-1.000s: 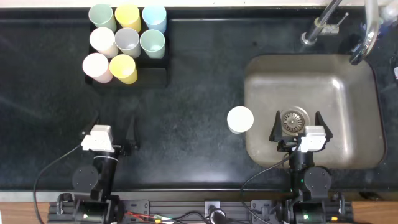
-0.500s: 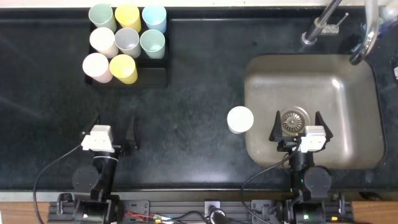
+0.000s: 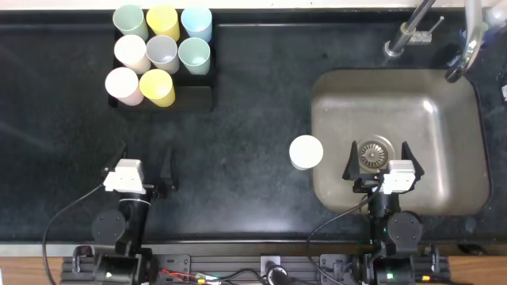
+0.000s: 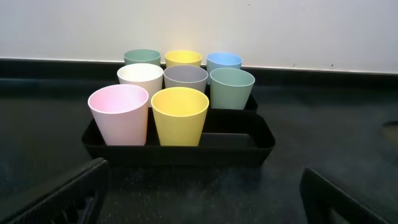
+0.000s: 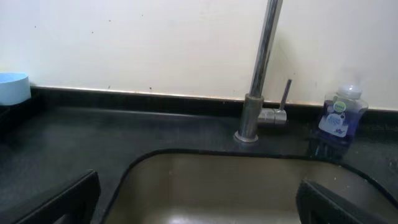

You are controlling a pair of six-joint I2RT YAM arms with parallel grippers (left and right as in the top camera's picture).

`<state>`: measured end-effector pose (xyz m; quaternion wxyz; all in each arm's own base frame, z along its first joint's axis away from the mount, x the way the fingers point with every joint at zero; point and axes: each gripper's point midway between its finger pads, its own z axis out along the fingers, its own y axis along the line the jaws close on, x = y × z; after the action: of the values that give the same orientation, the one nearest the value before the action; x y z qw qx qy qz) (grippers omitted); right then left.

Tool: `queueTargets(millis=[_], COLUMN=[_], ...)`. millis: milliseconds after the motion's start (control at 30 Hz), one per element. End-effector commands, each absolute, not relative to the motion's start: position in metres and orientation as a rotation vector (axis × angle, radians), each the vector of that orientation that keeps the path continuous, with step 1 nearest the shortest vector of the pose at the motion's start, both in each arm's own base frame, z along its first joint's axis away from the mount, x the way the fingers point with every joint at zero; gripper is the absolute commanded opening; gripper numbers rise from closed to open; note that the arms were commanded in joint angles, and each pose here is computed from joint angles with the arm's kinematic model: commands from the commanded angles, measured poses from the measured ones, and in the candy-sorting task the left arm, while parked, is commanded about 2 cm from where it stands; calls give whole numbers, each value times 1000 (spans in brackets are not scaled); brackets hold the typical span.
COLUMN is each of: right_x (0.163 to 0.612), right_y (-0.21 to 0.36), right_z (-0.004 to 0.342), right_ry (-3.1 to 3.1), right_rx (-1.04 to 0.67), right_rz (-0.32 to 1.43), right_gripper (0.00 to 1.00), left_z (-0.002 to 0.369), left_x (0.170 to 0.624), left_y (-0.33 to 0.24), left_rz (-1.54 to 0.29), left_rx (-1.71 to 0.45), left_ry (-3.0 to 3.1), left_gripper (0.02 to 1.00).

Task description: Store Cups

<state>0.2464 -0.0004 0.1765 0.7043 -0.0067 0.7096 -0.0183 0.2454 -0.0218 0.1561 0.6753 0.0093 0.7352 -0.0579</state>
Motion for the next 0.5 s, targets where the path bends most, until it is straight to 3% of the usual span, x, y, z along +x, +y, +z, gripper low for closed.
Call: queueTargets(millis=[33,200,500], right_x=[247,246,235], right_y=[0,0,-1], right_z=[175,191,265], right_ry=[1571,1512,1600], right_rx=[10,99,158], right_rz=[-9,85,127], right_gripper=[998,998,998], left_z=[157,157,157], left_x=[244,244,244], left_y=[-27,-27,-27], left_rz=[-139,-139,-139], left_rx=[57,57,57], left_ry=[1645,1645,1645], left_gripper=[998,998,998])
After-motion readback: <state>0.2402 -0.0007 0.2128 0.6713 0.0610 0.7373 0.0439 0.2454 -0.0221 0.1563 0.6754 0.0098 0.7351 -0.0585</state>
